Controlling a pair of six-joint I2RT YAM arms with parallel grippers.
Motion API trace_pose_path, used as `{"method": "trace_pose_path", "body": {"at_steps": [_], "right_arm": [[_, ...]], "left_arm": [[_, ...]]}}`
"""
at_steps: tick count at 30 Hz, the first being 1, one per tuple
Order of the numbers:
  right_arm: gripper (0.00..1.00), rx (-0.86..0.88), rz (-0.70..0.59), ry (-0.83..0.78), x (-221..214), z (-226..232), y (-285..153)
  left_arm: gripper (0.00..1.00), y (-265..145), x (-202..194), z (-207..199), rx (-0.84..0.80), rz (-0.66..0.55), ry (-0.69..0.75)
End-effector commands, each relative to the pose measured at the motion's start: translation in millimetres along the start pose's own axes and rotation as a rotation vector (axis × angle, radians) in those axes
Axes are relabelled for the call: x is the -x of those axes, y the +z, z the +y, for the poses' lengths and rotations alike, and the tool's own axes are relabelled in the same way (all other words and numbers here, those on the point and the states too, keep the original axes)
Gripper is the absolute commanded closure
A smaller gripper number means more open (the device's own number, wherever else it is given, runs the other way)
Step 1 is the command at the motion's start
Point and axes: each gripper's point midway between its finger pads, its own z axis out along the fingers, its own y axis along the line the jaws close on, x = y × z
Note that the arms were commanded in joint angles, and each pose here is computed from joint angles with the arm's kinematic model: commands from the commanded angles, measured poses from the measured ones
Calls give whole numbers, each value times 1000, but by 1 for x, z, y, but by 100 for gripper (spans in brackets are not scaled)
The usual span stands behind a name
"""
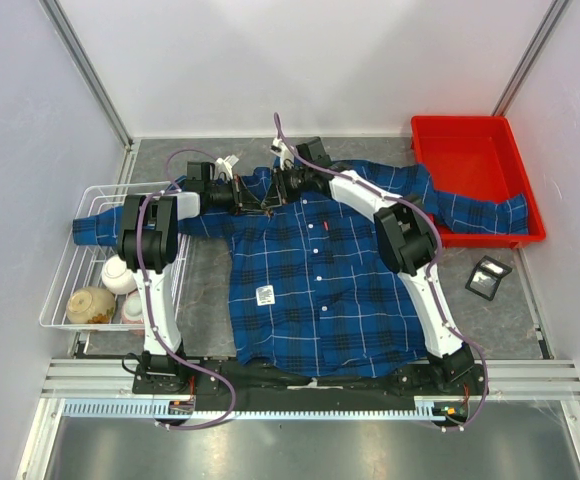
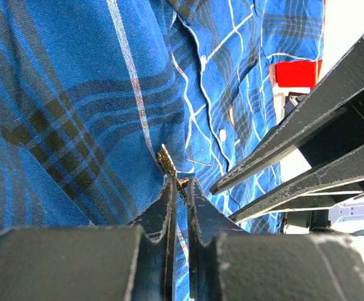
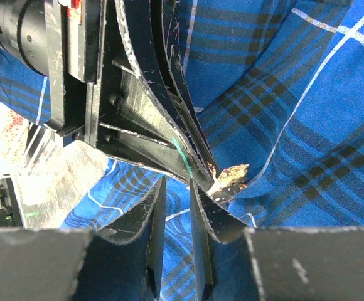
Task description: Pin the brooch onto the clothing
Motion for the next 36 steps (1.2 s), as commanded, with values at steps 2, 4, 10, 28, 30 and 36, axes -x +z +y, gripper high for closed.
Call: {"method": "trace_pose_path", "body": {"at_steps": [2,4,10,28,30,36], "right_arm": [[71,1,0,-25,1,-6,7],[69,10,3,-23,0,-5,7],[52,136,-53,-96,30,35,-14],[49,15,-117,109,23,-47,-40],[49,24,-103,112,16,-51,-34],[49,41,-65,101,1,-52,-17]], "left_arm": [[98,-3,10,4,-2,-13,36],[98,-3,10,5,-5,-12,36],[98,-4,10,7,-2,-8,24],[98,-7,15,4,-56,-10,60],[98,-7,15,4,-64,-9,56],[98,-8,18,0,-89,-16,60]]}}
